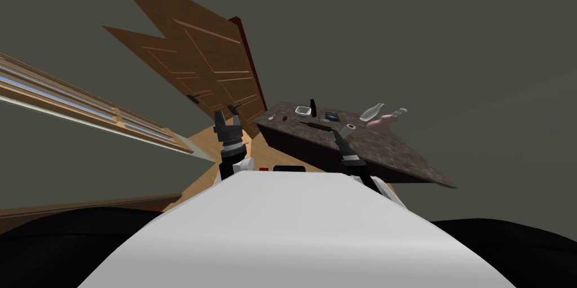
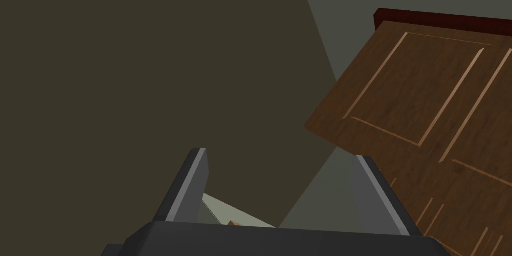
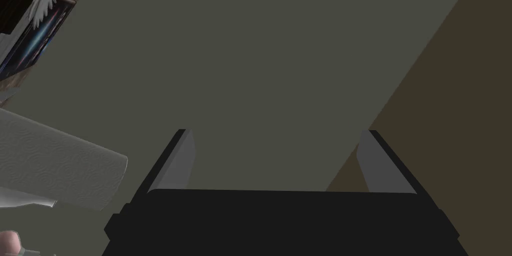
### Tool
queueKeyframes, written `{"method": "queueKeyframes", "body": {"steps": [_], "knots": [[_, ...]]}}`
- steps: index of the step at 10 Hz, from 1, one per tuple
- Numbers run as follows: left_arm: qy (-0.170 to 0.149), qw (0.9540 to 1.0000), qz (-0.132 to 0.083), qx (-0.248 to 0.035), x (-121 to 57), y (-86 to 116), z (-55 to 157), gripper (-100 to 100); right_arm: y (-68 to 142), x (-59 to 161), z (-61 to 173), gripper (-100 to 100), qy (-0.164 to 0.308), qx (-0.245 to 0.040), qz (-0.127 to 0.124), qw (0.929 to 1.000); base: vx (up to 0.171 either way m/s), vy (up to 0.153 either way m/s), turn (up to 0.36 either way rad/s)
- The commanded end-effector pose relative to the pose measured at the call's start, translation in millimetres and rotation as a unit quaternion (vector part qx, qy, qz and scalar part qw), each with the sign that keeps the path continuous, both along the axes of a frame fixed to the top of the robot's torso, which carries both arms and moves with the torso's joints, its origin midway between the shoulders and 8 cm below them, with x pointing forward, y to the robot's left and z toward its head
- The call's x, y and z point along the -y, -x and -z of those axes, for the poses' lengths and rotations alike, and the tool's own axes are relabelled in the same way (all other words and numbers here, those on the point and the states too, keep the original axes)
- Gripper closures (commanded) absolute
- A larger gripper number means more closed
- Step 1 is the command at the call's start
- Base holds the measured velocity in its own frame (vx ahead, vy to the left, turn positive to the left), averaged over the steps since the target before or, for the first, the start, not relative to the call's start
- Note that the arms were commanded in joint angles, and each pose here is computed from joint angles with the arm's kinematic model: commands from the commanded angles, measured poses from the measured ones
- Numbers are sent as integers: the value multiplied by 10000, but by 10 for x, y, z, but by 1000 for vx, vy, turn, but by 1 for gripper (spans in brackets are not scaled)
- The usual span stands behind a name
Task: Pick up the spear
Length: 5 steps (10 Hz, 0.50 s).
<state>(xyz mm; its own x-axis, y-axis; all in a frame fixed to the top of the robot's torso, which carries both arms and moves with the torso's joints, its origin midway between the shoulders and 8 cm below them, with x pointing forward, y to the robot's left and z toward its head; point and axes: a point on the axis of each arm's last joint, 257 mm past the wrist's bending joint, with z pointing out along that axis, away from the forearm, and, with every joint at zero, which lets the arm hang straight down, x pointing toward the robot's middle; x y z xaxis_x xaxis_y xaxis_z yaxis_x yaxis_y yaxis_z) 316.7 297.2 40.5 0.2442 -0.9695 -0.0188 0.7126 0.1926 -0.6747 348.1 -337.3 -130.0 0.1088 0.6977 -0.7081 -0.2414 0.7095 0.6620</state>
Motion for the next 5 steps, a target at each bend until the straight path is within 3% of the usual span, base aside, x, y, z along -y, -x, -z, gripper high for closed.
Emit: {"method": "queueKeyframes", "body": {"steps": [1, 2, 3, 4, 5], "knots": [[0, 10000, 0, 0, 0, 0, 0, 0, 89, 97, 207, -100, 375, -294, 3, 9989, -25, 138, -85], [0, 10000, -1, -1, 0, 0, 1, 0, 87, 95, 206, -100, 401, -301, -17, 9987, -8, 127, -66], [0, 10000, 0, 0, 0, 0, 0, 0, 162, 211, 390, -100, 705, -563, 2, 9959, -14, 153, -5], [0, 10000, 0, 0, 0, 0, 0, 0, 158, 208, 387, -100, 750, -573, -33, 9955, 2, 77, 30], [0, 10000, 0, 0, 0, 0, 0, 0, 247, 334, 574, -100, 1046, -842, -14, 9909, 6, 45, 38]]}}
